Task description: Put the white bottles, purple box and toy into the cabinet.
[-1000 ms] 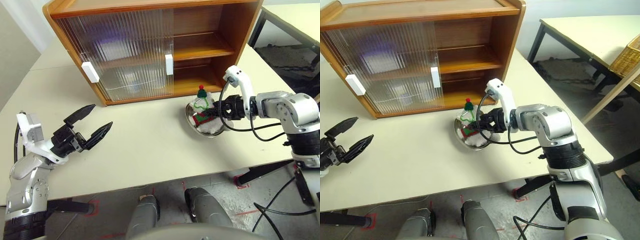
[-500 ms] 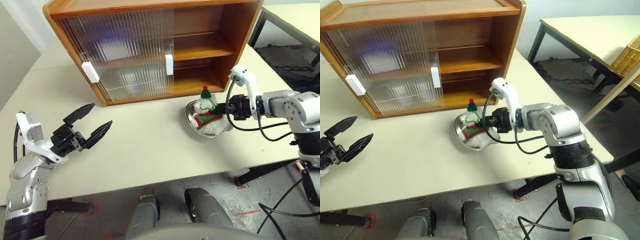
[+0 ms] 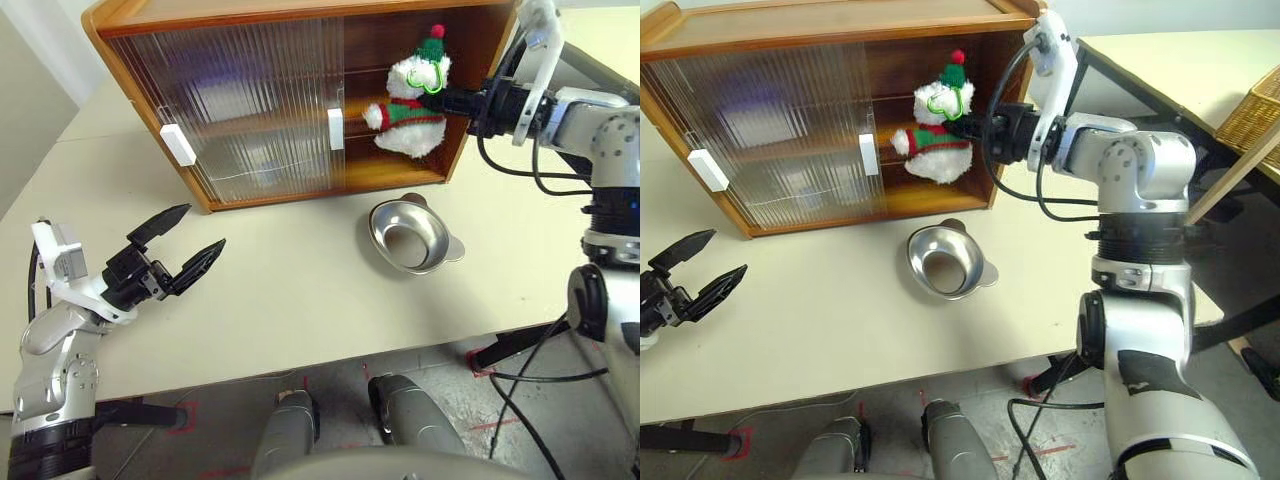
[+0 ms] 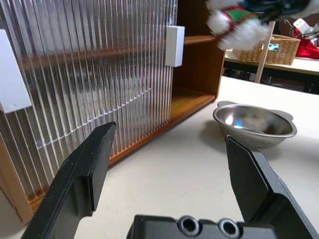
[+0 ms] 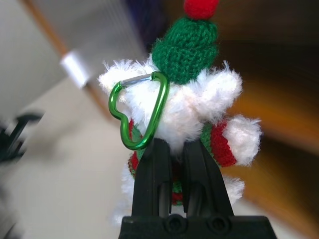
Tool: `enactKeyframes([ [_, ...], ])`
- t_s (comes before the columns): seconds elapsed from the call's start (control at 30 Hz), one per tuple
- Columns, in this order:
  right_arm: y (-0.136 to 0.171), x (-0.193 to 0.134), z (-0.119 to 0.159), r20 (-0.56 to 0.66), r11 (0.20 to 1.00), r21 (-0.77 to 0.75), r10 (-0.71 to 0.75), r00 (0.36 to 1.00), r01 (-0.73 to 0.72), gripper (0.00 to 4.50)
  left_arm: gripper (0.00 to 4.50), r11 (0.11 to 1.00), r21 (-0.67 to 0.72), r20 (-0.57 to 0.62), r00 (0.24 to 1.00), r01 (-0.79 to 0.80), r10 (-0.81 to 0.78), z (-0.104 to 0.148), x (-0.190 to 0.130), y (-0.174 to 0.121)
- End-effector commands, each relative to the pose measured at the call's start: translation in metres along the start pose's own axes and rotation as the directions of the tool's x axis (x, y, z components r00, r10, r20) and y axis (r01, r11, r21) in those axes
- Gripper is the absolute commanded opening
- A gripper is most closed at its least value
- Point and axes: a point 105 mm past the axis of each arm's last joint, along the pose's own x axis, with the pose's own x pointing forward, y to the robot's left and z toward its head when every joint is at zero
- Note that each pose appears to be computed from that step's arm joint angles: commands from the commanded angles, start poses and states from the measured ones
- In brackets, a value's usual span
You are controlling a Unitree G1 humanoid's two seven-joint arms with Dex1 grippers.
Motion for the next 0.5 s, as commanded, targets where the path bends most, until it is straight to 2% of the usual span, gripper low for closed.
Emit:
enactKeyframes([
  [0.03, -0.01, 0.005, 0.013, 0.086, 0.998, -0.021, -0.064, 0.994, 0.066, 0.01, 4.5, 1.0, 0.004, -0.024, 1.0, 0.004, -0.004, -0.003, -0.002, -0.001],
  [0.27, -0.027, 0.016, 0.022, 0.148, 0.98, -0.104, -0.155, 0.977, 0.171, 0.01, 4.5, 1.0, 0.006, -0.025, 1.0, -0.003, 0.003, -0.003, -0.004, -0.002],
  [0.5, -0.027, 0.036, 0.028, 0.195, 0.958, -0.199, -0.166, 0.967, 0.205, 0.01, 4.5, 1.0, 0.008, -0.027, 1.0, 0.001, -0.001, -0.003, -0.003, -0.003],
])
